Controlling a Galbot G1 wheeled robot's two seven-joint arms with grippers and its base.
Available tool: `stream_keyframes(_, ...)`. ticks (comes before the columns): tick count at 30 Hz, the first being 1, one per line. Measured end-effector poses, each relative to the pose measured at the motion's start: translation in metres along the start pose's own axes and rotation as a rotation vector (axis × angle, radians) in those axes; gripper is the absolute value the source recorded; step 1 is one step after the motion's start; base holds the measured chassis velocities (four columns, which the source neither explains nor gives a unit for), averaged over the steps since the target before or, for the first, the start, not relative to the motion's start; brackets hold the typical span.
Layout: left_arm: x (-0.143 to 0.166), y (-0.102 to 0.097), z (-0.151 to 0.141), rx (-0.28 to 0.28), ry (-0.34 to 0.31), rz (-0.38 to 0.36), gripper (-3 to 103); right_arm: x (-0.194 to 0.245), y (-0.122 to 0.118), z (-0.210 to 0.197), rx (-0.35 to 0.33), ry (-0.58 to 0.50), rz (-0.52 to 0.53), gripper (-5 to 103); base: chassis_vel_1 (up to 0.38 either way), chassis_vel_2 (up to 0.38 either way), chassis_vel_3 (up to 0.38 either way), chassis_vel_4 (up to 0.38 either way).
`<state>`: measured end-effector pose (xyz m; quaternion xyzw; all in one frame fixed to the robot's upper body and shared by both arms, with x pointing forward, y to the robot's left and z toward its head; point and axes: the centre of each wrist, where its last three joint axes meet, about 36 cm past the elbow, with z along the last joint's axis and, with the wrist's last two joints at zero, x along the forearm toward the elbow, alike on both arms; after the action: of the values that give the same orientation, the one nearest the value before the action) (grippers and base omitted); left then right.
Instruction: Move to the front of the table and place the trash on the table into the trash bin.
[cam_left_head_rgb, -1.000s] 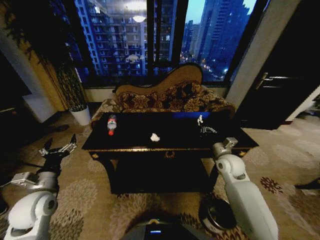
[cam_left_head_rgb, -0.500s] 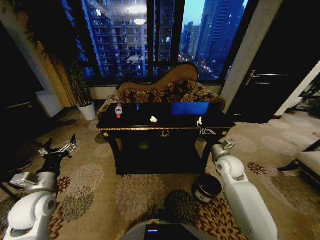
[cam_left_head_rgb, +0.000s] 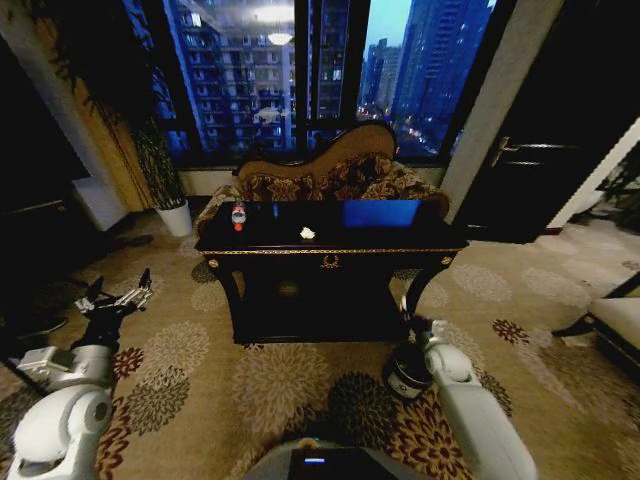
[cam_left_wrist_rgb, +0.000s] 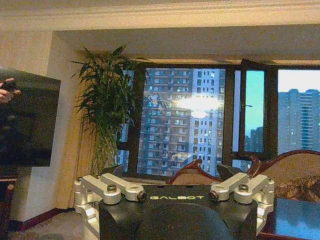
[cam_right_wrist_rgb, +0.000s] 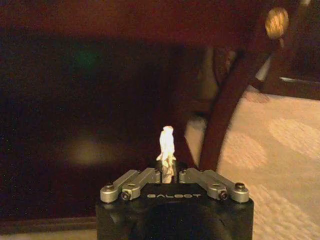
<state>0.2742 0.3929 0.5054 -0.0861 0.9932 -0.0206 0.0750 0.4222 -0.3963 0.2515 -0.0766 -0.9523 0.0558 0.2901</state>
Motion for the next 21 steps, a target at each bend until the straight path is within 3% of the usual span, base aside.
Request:
stream_keyframes(4,0.002,0.0,-0.001,-0.001,-0.004,-0.001,100,-0.025,-0.016,0.017,0.036,0.059,0.053,12,0.0,0.0,0.0,0.0)
stream_keyframes(13,0.004,0.0,-0.004,-0.004,-0.01,0.001,100,-0.047,-0.034,0.038,0.034,0.144,0.106,13,0.0,0.0,0.0,0.0)
stream_keyframes(20,0.004,-0.002,-0.005,-0.004,-0.013,0.006,100,-0.042,-0.038,0.045,0.05,0.155,0.114,45,0.0,0.0,0.0,0.0)
stream_keyframes(21,0.004,-0.002,-0.005,-0.005,-0.013,0.007,100,-0.042,-0.038,0.044,0.049,0.151,0.113,45,0.0,0.0,0.0,0.0)
